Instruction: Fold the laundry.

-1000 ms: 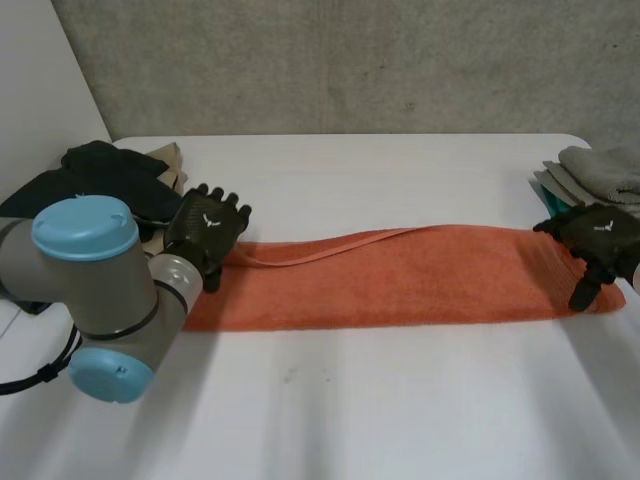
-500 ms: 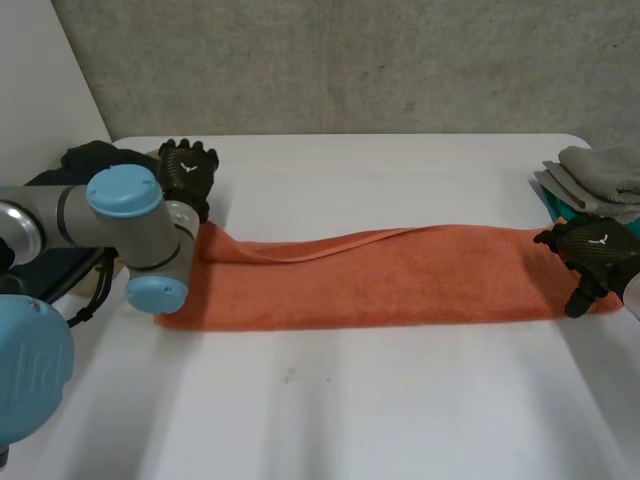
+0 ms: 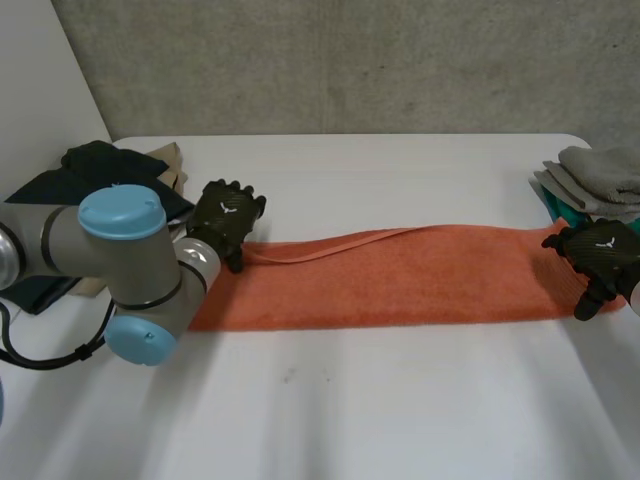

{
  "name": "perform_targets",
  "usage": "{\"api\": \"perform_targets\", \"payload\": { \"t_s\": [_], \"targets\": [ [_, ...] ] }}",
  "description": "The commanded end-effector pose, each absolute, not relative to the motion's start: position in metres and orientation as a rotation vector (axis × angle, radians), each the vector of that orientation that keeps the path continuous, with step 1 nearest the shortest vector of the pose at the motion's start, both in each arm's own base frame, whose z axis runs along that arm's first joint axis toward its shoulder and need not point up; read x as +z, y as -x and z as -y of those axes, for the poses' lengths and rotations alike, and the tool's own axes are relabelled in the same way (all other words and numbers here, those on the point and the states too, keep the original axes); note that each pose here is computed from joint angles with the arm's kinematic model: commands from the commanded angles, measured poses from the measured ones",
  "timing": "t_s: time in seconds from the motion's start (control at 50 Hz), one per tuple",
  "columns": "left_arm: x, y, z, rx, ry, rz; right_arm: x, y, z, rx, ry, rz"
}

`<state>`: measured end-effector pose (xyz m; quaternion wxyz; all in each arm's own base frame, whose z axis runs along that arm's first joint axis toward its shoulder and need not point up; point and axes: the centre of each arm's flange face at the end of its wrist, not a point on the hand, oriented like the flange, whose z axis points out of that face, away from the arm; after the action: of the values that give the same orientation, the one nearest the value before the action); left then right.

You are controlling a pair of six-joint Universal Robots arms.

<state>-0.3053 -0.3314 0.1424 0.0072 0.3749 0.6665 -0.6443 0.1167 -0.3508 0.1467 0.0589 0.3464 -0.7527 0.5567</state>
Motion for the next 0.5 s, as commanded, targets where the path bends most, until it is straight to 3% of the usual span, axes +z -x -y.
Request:
{"api": "perform_targets", "payload": {
  "t_s": [0.02,0.14,0.26,0.4,0.5],
  "targets": [
    [0.123,0.313,0.351,-2.016,-1.166,-2.055,0.146,-0.118,0.350,1.685,-1.051,2.283],
    [0.121,0.316,0.382,-2.095,-1.089,-1.982,0.145,-0.116,0.352,1.692,-1.046,2.277],
    [0.132,0.303,0.420,-2.135,-0.828,-1.869,0.145,-0.116,0.351,1.696,-1.051,2.276],
    [0.129,0.304,0.405,-2.080,-0.825,-1.911,0.139,-0.115,0.353,1.667,-1.079,2.263],
    [0.148,0.305,0.383,-2.091,-0.853,-1.917,0.130,-0.112,0.356,1.627,-1.120,2.225]
  ]
}}
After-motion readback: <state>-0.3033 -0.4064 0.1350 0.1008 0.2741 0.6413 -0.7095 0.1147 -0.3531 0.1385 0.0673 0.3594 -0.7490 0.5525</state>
